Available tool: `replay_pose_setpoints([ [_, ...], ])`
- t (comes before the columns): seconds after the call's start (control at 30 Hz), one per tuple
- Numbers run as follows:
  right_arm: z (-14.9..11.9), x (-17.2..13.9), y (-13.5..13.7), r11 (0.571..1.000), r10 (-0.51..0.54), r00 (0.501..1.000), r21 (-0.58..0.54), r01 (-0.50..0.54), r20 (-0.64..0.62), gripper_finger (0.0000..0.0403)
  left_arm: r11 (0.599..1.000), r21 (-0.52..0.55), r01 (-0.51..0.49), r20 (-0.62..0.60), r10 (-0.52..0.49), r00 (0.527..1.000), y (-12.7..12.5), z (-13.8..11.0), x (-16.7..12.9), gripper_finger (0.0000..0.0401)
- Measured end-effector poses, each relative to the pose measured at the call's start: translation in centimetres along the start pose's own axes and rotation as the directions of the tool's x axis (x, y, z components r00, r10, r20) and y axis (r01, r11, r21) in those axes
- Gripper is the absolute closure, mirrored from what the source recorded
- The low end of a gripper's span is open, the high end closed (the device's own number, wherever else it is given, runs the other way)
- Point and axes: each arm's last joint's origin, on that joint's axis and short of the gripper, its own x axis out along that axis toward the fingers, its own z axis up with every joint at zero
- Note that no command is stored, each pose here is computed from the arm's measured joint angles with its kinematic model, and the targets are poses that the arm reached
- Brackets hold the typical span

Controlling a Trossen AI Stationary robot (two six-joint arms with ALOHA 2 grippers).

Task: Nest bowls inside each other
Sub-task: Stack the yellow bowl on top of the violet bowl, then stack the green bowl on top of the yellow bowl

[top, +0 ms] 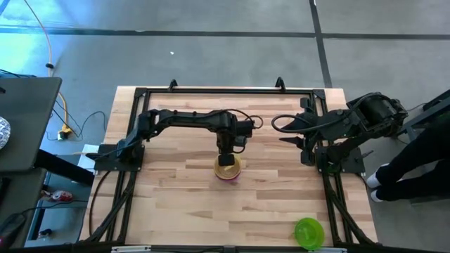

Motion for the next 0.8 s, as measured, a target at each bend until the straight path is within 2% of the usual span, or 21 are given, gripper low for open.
replay_pose_setpoints([
  [0.2, 0.0, 0.0, 0.0, 1.000, 0.000, 1.000, 0.006, 0.000, 0.000, 0.0284, 1.000, 0.005, 0.026, -0.051, -0.025, 0.998, 0.0, 0.3, 2.0, 0.0401],
  [0.5, 0.0, 0.0, 0.0, 1.000, 0.002, 1.000, 0.019, -0.002, -0.001, 0.0284, 0.999, 0.028, 0.022, -0.059, -0.020, 0.998, -0.2, 0.5, 2.5, 0.0398],
  [0.63, 0.0, 0.0, 0.0, 1.000, 0.002, 1.000, 0.017, -0.002, -0.001, 0.0284, 0.999, 0.040, 0.015, -0.041, -0.013, 0.999, -0.3, 0.7, 1.9, 0.0369],
  [0.8, 0.0, 0.0, 0.0, 1.000, 0.002, 1.000, 0.019, -0.002, -0.001, 0.0284, 0.997, 0.067, -0.022, 0.010, 0.022, 1.000, -0.5, 1.4, 0.1, 0.0309],
])
